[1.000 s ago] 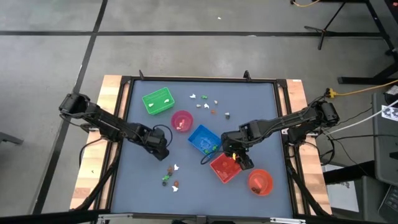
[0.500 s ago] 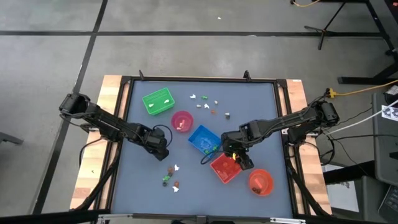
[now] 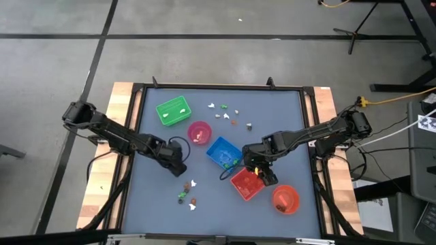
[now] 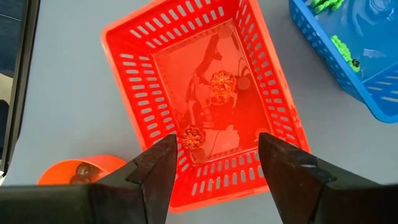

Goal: Sort Halloween decoration
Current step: Put the green skeleton toy into the blue bin, then put the black skull toy into the transparent orange bin

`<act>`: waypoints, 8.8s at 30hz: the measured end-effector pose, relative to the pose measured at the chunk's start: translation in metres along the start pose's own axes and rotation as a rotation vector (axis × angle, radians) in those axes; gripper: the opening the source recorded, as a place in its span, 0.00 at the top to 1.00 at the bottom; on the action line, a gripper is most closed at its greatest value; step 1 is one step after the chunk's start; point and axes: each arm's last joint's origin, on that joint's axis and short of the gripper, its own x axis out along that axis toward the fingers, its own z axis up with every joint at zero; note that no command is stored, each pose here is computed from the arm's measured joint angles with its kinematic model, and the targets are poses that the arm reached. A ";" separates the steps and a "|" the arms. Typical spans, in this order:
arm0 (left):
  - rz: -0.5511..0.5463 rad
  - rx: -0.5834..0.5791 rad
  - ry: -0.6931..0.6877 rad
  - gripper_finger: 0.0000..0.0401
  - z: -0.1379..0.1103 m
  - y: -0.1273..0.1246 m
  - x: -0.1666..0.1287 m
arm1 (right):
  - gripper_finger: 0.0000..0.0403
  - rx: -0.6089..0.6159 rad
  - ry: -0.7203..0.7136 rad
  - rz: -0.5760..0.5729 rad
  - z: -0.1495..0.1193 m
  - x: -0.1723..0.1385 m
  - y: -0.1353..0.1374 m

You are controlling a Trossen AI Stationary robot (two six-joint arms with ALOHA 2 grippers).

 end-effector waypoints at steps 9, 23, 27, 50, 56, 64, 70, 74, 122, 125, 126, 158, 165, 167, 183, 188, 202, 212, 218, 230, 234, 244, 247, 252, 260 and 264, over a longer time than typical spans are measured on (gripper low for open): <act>-0.193 0.022 -0.124 0.89 0.018 -0.016 -0.003 | 0.44 -0.001 0.000 0.000 0.000 0.000 0.000; -0.216 0.088 -0.319 0.89 0.071 0.002 -0.010 | 0.44 -0.001 -0.001 0.000 0.000 0.000 0.000; -0.185 0.093 -0.353 0.89 0.086 0.014 -0.012 | 0.44 -0.001 -0.001 0.000 0.000 0.000 0.000; -0.226 0.046 -0.651 0.89 0.122 0.062 -0.080 | 0.44 -0.002 0.000 -0.023 0.000 0.000 -0.001; -0.234 0.046 -0.664 0.89 0.122 0.062 -0.083 | 0.44 -0.001 0.000 -0.023 0.000 0.000 -0.001; -0.244 0.048 -0.671 0.89 0.122 0.061 -0.084 | 0.44 -0.001 0.000 -0.023 0.000 0.000 -0.001; -0.382 0.125 -0.776 0.89 0.122 0.037 -0.090 | 0.44 -0.002 0.000 -0.024 0.000 0.000 -0.001; -0.479 0.191 -0.857 0.89 0.117 0.011 -0.089 | 0.44 -0.001 0.000 -0.024 0.000 0.000 -0.001; -0.418 0.408 -0.656 0.63 0.086 -0.040 0.021 | 0.44 0.152 -0.021 -0.232 -0.023 -0.040 -0.098; -0.417 0.410 -0.656 0.63 0.086 -0.040 0.021 | 0.44 0.174 -0.056 -0.252 -0.029 -0.033 -0.108; -0.417 0.410 -0.657 0.63 0.086 -0.040 0.021 | 0.44 0.184 -0.055 -0.254 -0.032 -0.031 -0.111; -0.379 0.399 -0.690 0.63 0.087 -0.039 0.021 | 0.44 0.204 -0.157 -0.523 -0.068 0.010 -0.145; -0.379 0.398 -0.690 0.63 0.087 -0.039 0.021 | 0.44 0.458 -0.198 -0.602 -0.070 0.009 -0.148; -0.379 0.398 -0.690 0.63 0.087 -0.039 0.021 | 0.44 0.529 -0.213 -0.632 -0.071 0.009 -0.148; -0.379 0.398 -0.690 0.63 0.087 -0.039 0.021 | 0.44 0.841 -0.314 -0.636 -0.071 0.011 -0.151; -0.380 0.398 -0.690 0.63 0.087 -0.039 0.021 | 0.44 0.850 -0.259 -0.633 -0.073 0.025 -0.156; -0.380 0.398 -0.690 0.63 0.087 -0.039 0.021 | 0.46 0.856 -0.228 -0.647 -0.073 0.036 -0.161; -0.380 0.398 -0.690 0.63 0.087 -0.039 0.021 | 0.70 0.857 -0.238 -0.638 -0.073 0.037 -0.162; -0.379 0.398 -0.690 0.63 0.087 -0.039 0.021 | 0.78 0.857 -0.237 -0.633 -0.073 0.037 -0.161; -0.379 0.398 -0.690 0.63 0.087 -0.039 0.021 | 0.78 0.812 -0.228 -0.587 -0.072 0.037 -0.161; -0.380 0.398 -0.690 0.63 0.087 -0.039 0.021 | 0.78 0.800 -0.230 -0.549 -0.071 0.037 -0.160; -0.382 0.396 -0.697 0.63 0.088 -0.039 0.020 | 0.78 0.772 -0.213 -0.485 -0.075 0.021 -0.147; -0.374 0.391 -0.708 0.63 0.088 -0.039 0.020 | 0.78 0.770 -0.214 -0.462 -0.076 0.013 -0.142; -0.367 0.386 -0.717 0.63 0.088 -0.039 0.020 | 0.78 0.761 -0.233 -0.341 -0.079 -0.002 -0.129; -0.365 0.391 -0.719 0.63 0.088 -0.039 0.020 | 0.78 0.711 -0.283 0.070 -0.079 -0.020 -0.105; -0.365 0.392 -0.719 0.63 0.088 -0.039 0.020 | 0.78 0.667 -0.295 0.201 -0.073 -0.023 -0.089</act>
